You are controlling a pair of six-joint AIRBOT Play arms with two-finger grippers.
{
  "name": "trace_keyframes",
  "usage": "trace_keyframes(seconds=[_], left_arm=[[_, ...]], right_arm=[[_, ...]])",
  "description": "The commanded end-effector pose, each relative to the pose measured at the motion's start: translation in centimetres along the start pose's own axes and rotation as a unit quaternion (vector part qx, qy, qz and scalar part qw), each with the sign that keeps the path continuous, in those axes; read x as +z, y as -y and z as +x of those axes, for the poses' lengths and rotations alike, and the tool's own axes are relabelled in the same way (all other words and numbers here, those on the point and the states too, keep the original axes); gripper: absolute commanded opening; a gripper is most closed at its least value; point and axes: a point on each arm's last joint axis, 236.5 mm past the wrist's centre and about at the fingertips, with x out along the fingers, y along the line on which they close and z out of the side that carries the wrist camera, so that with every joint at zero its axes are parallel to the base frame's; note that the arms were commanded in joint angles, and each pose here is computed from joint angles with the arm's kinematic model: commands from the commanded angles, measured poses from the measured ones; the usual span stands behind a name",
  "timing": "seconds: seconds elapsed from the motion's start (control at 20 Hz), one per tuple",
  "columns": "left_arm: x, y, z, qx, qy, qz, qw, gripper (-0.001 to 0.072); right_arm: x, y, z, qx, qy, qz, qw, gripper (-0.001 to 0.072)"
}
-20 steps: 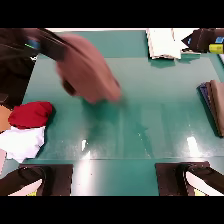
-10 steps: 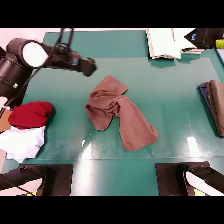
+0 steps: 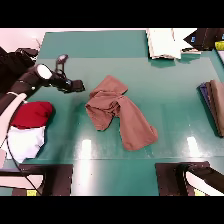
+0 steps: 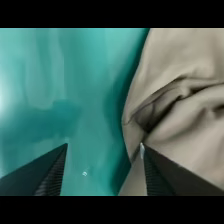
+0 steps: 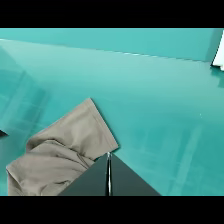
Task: Fold the shirts.
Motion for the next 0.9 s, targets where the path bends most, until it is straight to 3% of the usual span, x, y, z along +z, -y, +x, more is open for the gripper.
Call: trace_keyframes(seconds=[0.0, 0.2, 0.25, 0.3, 0.35, 0.6, 0.65, 0.7, 0.75, 0.85], left_arm=[[-1.9, 1.0, 5.3, -0.026, -0.021, -0.017, 0.999, 0.0544], [-2.5, 2.5, 7.2, -0.028, -0.020, -0.001, 0.999, 0.0540], [-2.1, 2.8, 7.0, -0.031, -0.017, 0.003, 0.999, 0.0367], [-1.3, 3.0, 6.4, -0.033, -0.012, 0.005, 0.999, 0.0118], [-0.2, 3.1, 5.5, -0.034, -0.003, 0.011, 0.999, 0.0023], [5.9, 4.0, -1.3, -0.035, 0.075, 0.054, 0.995, 0.0022], [6.4, 4.0, -2.4, -0.031, 0.086, 0.070, 0.993, 0.0022], [6.6, 4.2, -3.1, -0.029, 0.091, 0.079, 0.992, 0.0022], [6.5, 4.2, -3.6, -0.029, 0.089, 0.085, 0.992, 0.0022], [5.9, 4.2, -3.5, -0.030, 0.077, 0.088, 0.993, 0.0022]], right_arm=[[-0.3, 0.0, 0.0, -0.001, -0.006, 0.000, 1.000, 0.0021], [-0.4, 0.1, 0.0, -0.001, -0.009, -0.001, 1.000, 0.0022], [-0.5, 0.1, 0.0, -0.002, -0.010, 0.000, 1.000, 0.0021], [-0.9, 0.5, 0.0, -0.010, -0.019, -0.003, 1.000, 0.0021], [-1.8, 1.2, 0.1, -0.025, -0.037, -0.007, 0.999, 0.0021], [-15.4, 6.7, 2.6, -0.072, -0.216, 0.058, 0.972, 0.0023], [-19.1, 8.0, 3.1, -0.081, -0.254, 0.080, 0.961, 0.0060], [-23.3, 9.0, 3.6, -0.087, -0.296, 0.104, 0.946, 0.0295], [-27.2, 9.4, 4.0, -0.085, -0.335, 0.125, 0.930, 0.0469], [-33.5, 7.6, 5.0, -0.036, -0.390, 0.168, 0.905, 0.0488]])
